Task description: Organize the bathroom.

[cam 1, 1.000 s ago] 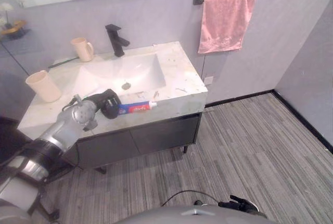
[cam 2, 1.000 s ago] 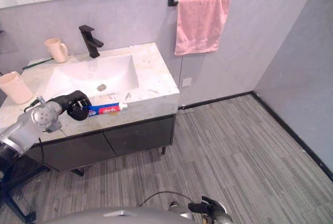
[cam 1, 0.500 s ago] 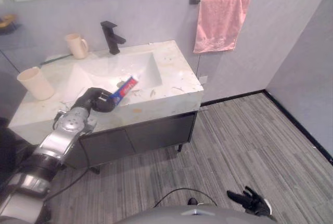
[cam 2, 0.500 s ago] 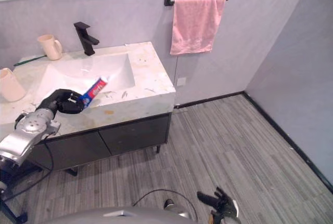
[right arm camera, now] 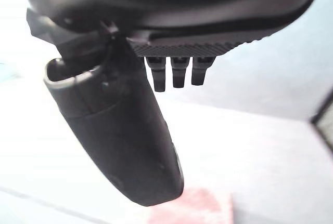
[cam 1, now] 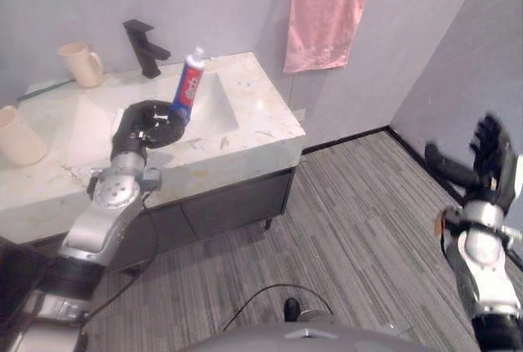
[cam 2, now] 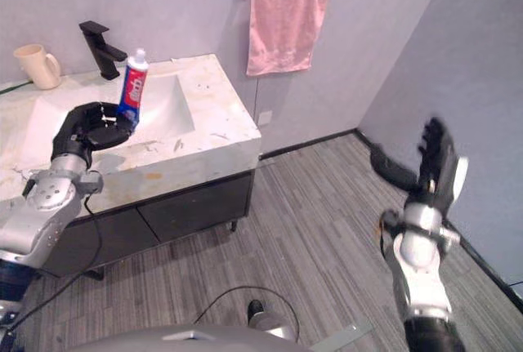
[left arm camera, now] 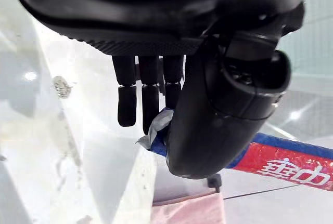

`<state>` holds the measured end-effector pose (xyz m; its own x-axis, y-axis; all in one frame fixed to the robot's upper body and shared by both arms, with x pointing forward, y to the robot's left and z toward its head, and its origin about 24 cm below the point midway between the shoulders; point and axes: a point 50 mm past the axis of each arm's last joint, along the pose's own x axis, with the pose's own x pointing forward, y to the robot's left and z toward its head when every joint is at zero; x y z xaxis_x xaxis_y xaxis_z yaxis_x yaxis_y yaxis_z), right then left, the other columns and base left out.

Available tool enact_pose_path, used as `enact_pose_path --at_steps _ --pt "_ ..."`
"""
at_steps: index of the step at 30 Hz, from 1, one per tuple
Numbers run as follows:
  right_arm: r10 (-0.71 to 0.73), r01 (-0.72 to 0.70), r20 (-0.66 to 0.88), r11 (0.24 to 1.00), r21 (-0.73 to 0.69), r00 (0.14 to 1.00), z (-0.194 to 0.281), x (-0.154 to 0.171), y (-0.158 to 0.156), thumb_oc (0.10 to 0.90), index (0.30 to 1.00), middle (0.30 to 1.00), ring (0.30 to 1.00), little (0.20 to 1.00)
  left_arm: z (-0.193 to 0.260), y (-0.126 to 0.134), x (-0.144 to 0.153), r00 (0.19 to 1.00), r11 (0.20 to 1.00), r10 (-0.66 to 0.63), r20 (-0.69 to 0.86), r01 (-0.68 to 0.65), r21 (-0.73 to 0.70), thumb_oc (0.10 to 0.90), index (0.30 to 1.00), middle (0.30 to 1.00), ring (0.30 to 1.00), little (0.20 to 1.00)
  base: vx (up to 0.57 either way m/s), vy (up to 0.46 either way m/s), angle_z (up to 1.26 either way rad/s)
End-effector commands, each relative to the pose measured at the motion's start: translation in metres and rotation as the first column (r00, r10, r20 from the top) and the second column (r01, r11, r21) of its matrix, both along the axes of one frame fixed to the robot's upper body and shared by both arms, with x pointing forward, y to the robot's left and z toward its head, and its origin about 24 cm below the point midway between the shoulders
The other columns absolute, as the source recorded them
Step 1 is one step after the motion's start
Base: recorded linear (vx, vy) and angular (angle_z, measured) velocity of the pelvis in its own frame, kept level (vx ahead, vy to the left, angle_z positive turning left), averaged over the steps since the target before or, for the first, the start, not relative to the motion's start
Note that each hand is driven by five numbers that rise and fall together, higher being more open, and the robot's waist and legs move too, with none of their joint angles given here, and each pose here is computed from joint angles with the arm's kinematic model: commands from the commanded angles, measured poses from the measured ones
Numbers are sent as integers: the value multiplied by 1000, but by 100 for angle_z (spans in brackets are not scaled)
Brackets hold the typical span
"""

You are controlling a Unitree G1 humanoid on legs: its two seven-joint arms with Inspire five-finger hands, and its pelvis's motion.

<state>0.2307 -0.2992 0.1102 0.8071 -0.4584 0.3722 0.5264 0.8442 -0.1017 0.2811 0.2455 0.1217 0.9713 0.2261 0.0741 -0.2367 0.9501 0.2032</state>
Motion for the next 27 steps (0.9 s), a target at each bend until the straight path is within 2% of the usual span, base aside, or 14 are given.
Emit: enact_pose_path --at_steps 1,4,6,10,11,15,17,22,27 --pt "297 -211 409 947 -241 863 108 21 41 800 900 900 900 900 88 -14 3 881 999 5 473 14 -36 400 300 300 300 300 -40 17 -5" --pt "474 -399 434 880 -257 766 126 34 74 800 900 900 900 900 83 -29 5 870 995 -9 493 55 -79 400 300 300 300 300 -18 9 -3" --pt "596 -532 408 803 -270 692 134 45 105 800 900 900 900 900 76 -44 6 863 986 -27 505 105 -127 400 300 300 300 300 -8 -3 3" --pt "702 -678 379 701 -220 603 137 53 135 800 900 900 900 900 66 -60 5 862 974 -56 504 159 -163 400 300 300 300 300 -8 -13 16" --pt "740 -727 363 656 -204 566 136 55 148 800 900 900 900 900 61 -66 5 866 964 -75 495 189 -185 400 300 300 300 300 -6 -17 17" --pt "802 -787 322 579 -215 502 140 62 176 800 900 900 900 900 52 -82 8 874 957 -129 469 233 -170 400 300 300 300 300 -11 -19 23" --pt "833 -834 302 525 -170 463 138 68 188 800 900 900 900 900 48 -88 9 868 956 -154 472 252 -152 400 300 300 300 300 3 -17 9" --pt "856 -869 272 482 -111 440 137 74 203 800 900 900 900 900 47 -94 9 861 944 -197 469 295 -146 400 300 300 300 300 8 -8 16" --pt "885 -886 242 440 -149 399 145 73 215 800 900 900 900 900 47 -100 12 866 935 -217 451 316 -158 400 300 300 300 300 4 -4 10"
